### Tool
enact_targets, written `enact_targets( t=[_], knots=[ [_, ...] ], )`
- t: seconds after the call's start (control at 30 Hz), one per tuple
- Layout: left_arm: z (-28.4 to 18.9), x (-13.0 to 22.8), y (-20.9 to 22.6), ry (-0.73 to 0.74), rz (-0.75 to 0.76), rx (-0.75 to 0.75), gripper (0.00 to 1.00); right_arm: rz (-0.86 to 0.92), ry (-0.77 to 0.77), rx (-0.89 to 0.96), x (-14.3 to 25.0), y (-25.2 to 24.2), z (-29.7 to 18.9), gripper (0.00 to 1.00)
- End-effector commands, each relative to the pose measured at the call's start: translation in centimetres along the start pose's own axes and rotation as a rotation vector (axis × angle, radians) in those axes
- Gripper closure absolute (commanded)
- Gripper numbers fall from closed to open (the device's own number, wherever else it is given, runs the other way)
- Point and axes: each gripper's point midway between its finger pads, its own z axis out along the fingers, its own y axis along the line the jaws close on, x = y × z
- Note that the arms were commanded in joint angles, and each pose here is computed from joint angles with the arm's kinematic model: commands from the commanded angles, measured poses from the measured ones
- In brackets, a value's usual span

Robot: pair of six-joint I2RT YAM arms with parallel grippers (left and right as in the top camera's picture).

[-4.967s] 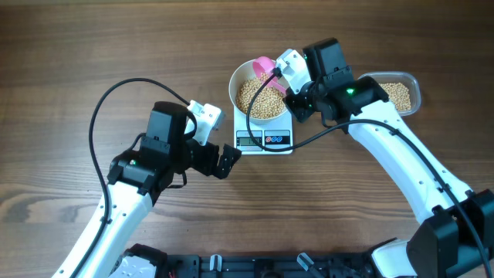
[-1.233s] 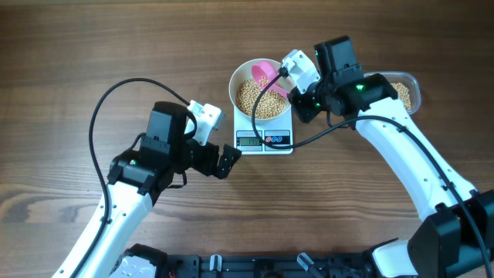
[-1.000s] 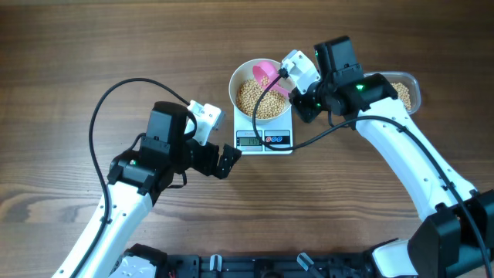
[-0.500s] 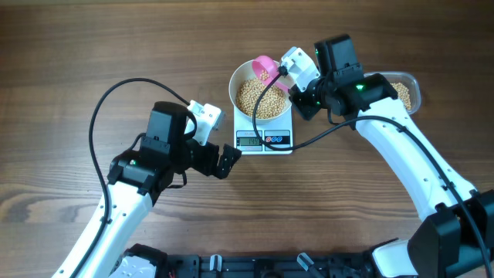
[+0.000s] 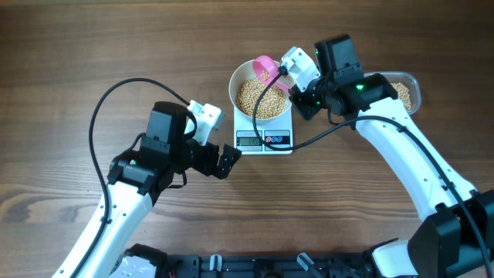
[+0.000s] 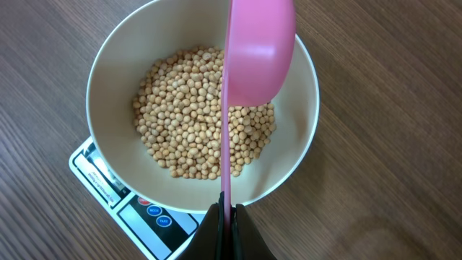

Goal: Scoop item into bowl and weigh 150g on scale

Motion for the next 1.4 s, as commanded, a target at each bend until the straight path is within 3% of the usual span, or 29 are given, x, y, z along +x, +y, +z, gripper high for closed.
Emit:
enact_targets(
  t=[0.0,0.53,0.7,1.07,1.37],
  knots=[
    [0.21,0.14,-0.25,0.006,0.006,0.014,0.0,-0.032,-0.048,0.03,-1.55,-0.38,-1.67,0.96],
    [0.21,0.14,-0.25,0.006,0.006,0.014,0.0,-0.053,-0.036,0.055,-1.35,-0.79,-1.68,0.96],
    [0.21,0.14,-0.25,0.006,0.006,0.014,0.0,0.05,-0.04,0.054,-1.38,-0.82,-1.69,0.96],
    [0.21,0.14,-0.25,0.006,0.006,0.014,0.0,0.057,-0.044,0.043,-1.44,-0.67,-1.68,0.96],
    [0.21,0.14,-0.25,0.006,0.006,0.014,0.0,-0.103,-0.014,0.038,-0.83,-0.38,-1.64,0.95]
  ],
)
